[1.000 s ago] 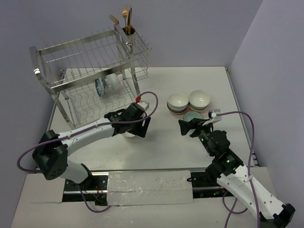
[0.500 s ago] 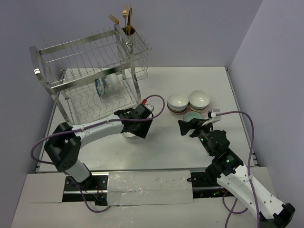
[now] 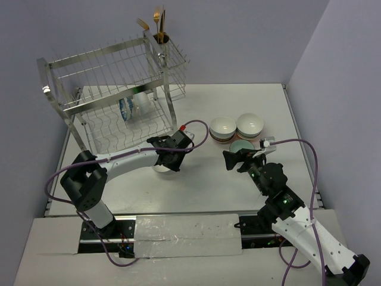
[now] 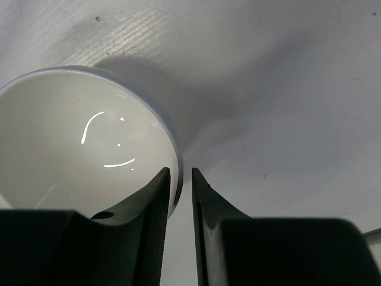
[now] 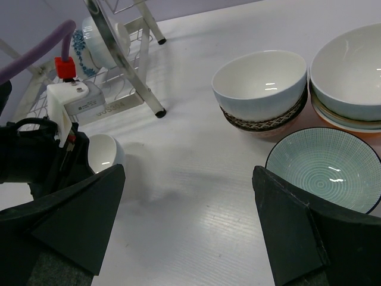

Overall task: Load the bowls into the dish rack
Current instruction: Pick up the bowl from the center of the board.

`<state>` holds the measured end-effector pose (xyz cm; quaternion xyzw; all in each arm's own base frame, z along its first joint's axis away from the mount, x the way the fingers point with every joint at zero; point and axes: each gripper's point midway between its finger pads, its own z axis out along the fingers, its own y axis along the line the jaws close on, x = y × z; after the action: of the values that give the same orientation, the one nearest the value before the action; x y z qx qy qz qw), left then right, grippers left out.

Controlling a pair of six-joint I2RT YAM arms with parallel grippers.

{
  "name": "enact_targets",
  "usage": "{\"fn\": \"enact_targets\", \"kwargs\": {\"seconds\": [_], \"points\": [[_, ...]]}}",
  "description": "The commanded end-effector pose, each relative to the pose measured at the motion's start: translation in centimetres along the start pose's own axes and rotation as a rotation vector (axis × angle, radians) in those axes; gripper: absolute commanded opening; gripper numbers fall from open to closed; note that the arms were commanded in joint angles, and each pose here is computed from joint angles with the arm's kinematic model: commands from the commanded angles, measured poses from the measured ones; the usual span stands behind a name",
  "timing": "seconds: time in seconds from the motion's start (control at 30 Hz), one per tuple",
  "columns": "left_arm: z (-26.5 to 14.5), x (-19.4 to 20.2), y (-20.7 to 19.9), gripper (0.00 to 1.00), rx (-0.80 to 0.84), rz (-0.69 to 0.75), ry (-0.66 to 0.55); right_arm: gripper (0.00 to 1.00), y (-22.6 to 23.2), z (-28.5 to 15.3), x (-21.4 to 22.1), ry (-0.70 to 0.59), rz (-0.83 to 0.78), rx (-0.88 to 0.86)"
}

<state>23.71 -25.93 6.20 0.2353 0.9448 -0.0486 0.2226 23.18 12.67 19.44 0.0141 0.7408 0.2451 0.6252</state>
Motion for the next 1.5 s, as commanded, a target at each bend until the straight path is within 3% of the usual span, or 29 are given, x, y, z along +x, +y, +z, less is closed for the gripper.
{"fn": "enact_targets", "kwargs": {"seconds": [0.0, 0.2, 0.87, 1.17, 1.3, 1.47], "points": [[-0.5, -1.5, -0.1, 0.26, -0.011, 0.023, -0.031, 0.95, 0.5, 0.3, -0.2, -0.011, 0.007, -0.022], [-0.7, -1.7, -0.3, 0.16, -0.002, 0.024, -0.036, 0.95, 0.5, 0.4, 0.0, 0.001, 0.001, -0.023], [-0.6, -1.4, -0.2, 0.11, -0.005, 0.026, -0.026, 0.95, 0.6, 0.3, -0.2, -0.011, 0.006, -0.025], [-0.7, -1.3, 0.0, 0.0, -0.011, 0.018, -0.028, 0.95, 0.6, 0.3, -0.2, -0.008, 0.005, -0.029], [-2.2, -2.7, -0.1, 0.0, 0.01, -0.008, -0.1, 0.95, 0.8, 0.1, -0.3, -0.015, 0.008, -0.039], [-5.7, -4.9, 0.5, 0.0, 0.034, -0.084, -0.272, 0.94, 1.2, 0.1, -0.2, -0.005, 0.007, -0.061]]}}
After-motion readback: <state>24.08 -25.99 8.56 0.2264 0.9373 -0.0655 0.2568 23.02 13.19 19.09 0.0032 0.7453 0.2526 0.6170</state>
